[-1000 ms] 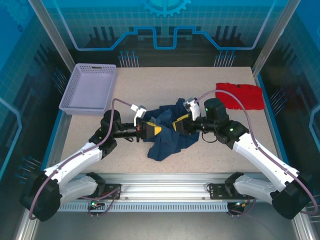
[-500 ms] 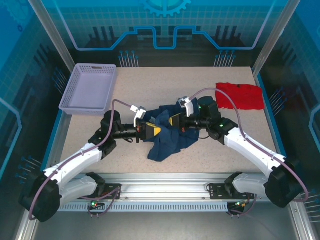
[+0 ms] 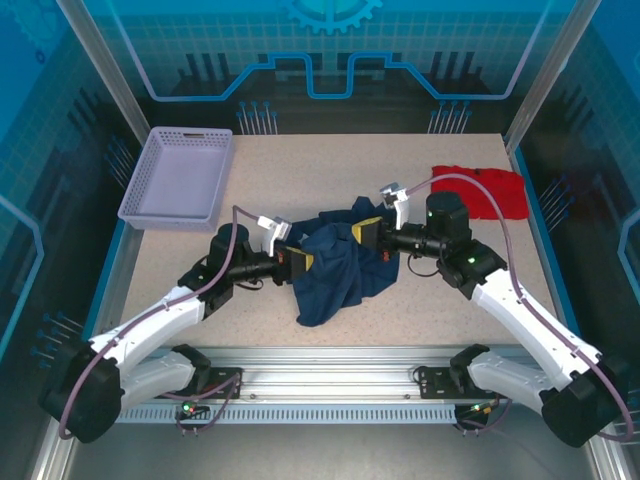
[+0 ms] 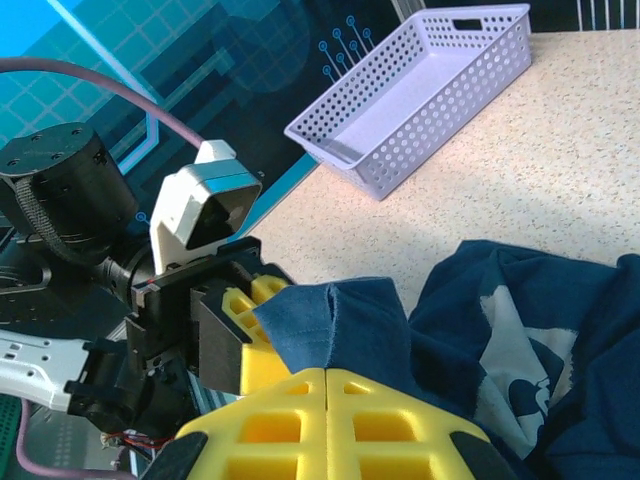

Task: Fold the inside-out t-shirt
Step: Adjust the T-shirt at the center of the table.

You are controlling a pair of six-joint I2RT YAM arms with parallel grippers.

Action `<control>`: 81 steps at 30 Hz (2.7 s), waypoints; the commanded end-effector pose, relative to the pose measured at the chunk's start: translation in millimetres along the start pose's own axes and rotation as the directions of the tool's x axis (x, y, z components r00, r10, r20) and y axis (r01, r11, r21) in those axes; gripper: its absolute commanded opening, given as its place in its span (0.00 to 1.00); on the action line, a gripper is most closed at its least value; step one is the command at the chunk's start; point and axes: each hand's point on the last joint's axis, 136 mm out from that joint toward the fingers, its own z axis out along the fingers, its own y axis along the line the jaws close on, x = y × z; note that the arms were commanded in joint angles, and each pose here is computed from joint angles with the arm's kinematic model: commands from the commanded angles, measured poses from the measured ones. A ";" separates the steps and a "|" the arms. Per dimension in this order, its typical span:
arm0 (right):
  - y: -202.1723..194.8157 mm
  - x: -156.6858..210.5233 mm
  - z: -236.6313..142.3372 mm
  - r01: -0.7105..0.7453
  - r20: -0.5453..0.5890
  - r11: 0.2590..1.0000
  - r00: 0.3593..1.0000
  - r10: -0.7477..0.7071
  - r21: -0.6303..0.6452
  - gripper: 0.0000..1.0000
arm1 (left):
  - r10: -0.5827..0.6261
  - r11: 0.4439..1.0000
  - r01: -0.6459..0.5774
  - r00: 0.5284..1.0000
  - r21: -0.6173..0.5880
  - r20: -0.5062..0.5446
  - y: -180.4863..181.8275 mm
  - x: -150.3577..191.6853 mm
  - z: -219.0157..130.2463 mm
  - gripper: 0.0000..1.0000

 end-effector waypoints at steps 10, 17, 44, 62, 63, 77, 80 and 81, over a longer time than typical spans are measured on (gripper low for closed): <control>-0.8 -1.1 1.8 -0.019 -0.024 0.999 1.000 0.018 -0.029 0.00 | 0.262 0.918 -0.259 0.965 -0.300 -0.031 5.3 -5.0 -10.3 0.73; -1.9 1.8 3.9 -0.027 -0.036 0.999 0.999 0.025 -0.034 0.00 | 0.341 0.875 -0.343 0.938 -0.341 -0.067 -1.7 -21.0 6.5 0.87; 25.3 53.0 -4.5 0.399 -0.153 0.915 0.903 -0.402 -0.056 0.34 | 0.357 0.932 -0.361 0.929 0.027 0.093 -82.0 -63.4 1.2 0.00; 35.6 20.2 20.7 0.490 -0.163 0.872 0.860 -0.484 -0.006 0.24 | 0.356 0.933 -0.358 0.933 0.026 0.046 -74.3 -52.2 5.6 0.00; 34.3 19.4 20.9 0.489 -0.165 0.872 0.861 -0.481 0.006 0.18 | 0.357 0.933 -0.358 0.933 0.025 0.043 -73.9 -51.2 5.6 0.00; 45.6 -24.4 24.2 0.238 0.049 0.963 0.968 -0.245 0.124 0.00 | 0.230 0.924 -0.209 0.973 -0.319 0.028 -10.0 -48.7 -7.2 0.30; 54.5 -29.7 31.1 0.224 0.098 0.966 0.967 -0.237 0.130 0.00 | 0.194 0.918 -0.167 0.980 -0.359 0.039 -3.3 -46.5 -13.9 0.39; 56.8 -30.8 33.7 0.218 0.108 0.967 0.967 -0.233 0.131 0.00 | 0.182 0.916 -0.154 0.982 -0.369 0.042 -1.6 -45.7 -15.9 0.42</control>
